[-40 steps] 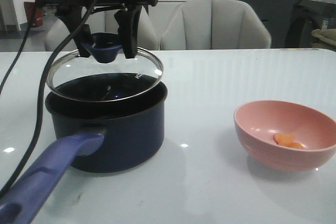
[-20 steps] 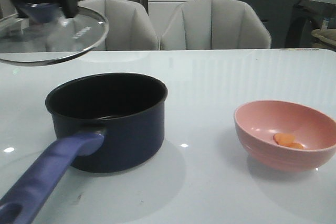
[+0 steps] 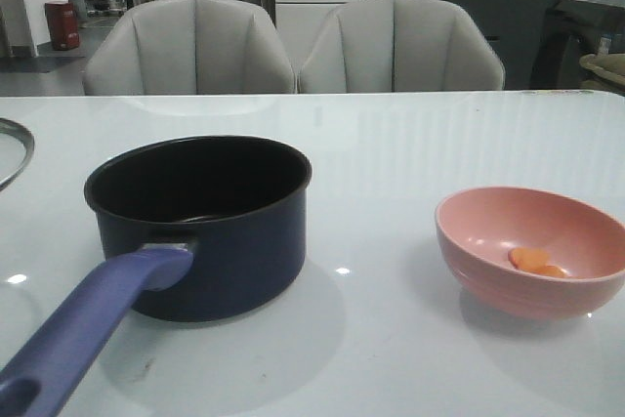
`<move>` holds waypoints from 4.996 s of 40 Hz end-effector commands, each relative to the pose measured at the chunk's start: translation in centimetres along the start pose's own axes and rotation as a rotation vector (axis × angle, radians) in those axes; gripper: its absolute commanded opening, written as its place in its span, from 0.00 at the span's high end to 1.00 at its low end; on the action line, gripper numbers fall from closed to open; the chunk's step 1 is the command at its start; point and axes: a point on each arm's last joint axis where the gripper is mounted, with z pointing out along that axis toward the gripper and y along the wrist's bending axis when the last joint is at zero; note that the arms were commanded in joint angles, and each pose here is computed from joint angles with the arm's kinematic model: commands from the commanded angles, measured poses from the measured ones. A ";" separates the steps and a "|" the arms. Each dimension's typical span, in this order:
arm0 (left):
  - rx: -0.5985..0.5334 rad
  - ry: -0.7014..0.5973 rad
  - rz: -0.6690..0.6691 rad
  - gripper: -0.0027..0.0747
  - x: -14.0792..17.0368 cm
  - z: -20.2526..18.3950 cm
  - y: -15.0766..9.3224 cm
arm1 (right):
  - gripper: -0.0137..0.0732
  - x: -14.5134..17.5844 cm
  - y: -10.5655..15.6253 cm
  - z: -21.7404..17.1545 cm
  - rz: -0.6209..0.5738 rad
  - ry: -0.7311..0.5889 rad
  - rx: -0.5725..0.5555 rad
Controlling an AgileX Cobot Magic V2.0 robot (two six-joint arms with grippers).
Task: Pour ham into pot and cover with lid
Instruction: 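Move the lid beside the pot and set it on the table with the left gripper, then lower the right gripper to the rim of the pink bowl and grasp it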
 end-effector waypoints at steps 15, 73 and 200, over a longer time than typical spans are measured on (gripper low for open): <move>0.008 -0.013 0.018 0.78 -0.4 3.5 0.6 | 0.67 -0.5 0.0 -0.2 -0.018 -0.093 0.004; -0.028 -0.049 0.054 0.37 0.7 3.7 1.0 | 0.67 -0.5 0.0 -0.2 -0.018 -0.093 0.004; 0.202 -1.430 0.307 0.29 26.0 -6.6 0.2 | 0.67 -8.3 0.3 3.9 0.147 0.305 -0.030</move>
